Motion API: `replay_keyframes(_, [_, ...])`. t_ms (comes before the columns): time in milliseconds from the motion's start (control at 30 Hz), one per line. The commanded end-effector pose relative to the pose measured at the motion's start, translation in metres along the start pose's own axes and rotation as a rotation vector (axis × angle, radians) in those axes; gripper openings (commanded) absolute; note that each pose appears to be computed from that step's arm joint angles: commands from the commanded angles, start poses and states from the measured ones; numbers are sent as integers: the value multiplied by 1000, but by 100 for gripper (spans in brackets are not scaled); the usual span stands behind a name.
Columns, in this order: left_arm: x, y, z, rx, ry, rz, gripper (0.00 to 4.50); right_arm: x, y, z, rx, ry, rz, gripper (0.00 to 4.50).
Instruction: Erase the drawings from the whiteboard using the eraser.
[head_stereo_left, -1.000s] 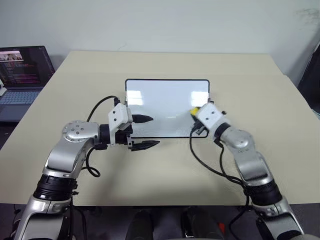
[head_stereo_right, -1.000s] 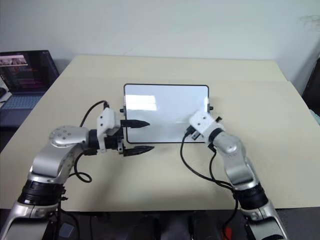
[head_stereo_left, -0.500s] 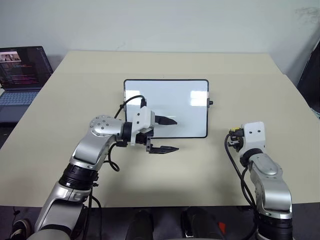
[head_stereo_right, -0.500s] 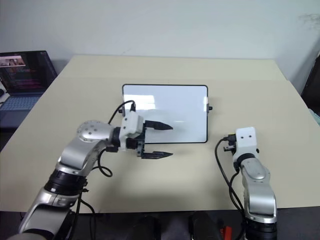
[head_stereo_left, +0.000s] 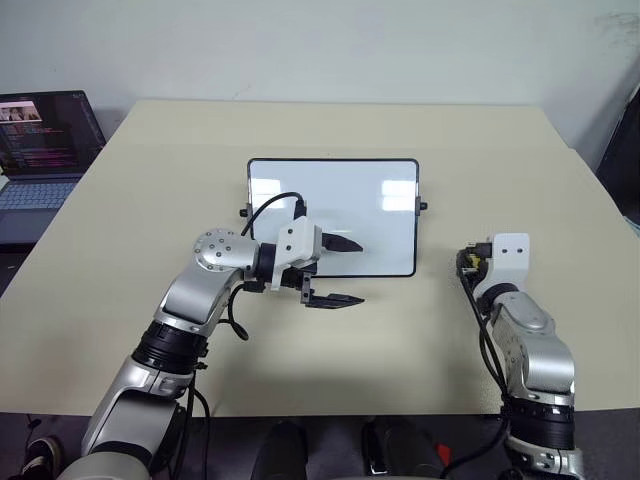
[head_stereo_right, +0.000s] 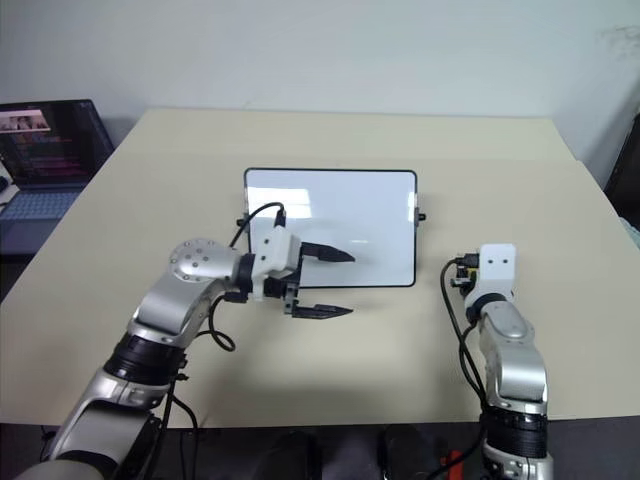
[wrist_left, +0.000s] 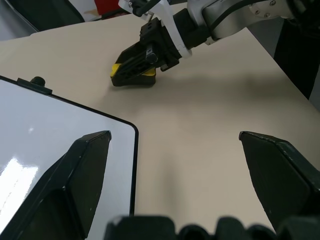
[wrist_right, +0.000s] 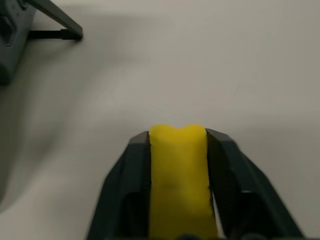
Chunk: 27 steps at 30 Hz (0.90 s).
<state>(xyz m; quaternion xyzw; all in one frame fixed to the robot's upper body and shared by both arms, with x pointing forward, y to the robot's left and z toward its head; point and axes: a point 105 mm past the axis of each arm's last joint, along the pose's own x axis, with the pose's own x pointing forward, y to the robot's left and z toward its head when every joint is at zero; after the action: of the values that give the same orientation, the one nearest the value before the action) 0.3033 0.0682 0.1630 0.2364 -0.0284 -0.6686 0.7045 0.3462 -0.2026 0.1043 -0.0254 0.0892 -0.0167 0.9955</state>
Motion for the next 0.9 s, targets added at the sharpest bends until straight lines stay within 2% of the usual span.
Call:
replay_keyframes(33, [-1, 0, 7, 30, -17, 27, 450, 3, -5, 18, 4, -74, -6, 298])
replay_keyframes(167, [-11, 2, 5, 7, -19, 115, 450, 3, -5, 34, -8, -149, 11, 438])
replay_keyframes(200, [-13, 3, 5, 1, -21, 138, 450, 1, -4, 38, -10, -171, 23, 448])
replay_keyframes(333, [-44, 16, 5, -86, -90, 395, 450, -24, 20, 62, -44, -279, 196, 448])
replay_keyframes(400, [-74, 14, -6, -191, -129, 649, 450, -53, 48, 48, -69, -253, 361, 448])
replay_keyframes(500, [-96, -2, -16, -253, -125, 885, 450, -82, 68, 29, -75, -235, 475, 448])
replay_keyframes(633, [-110, -25, -29, -279, -71, 1121, 450, -101, 71, 5, -76, -255, 511, 448])
replay_keyframes(767, [-138, -43, -53, -293, 46, 1359, 450, -107, 47, -13, -62, -296, 407, 448])
replay_keyframes(900, [-153, -54, -64, -282, 121, 1436, 450, -106, 21, -27, -31, -303, 296, 448])
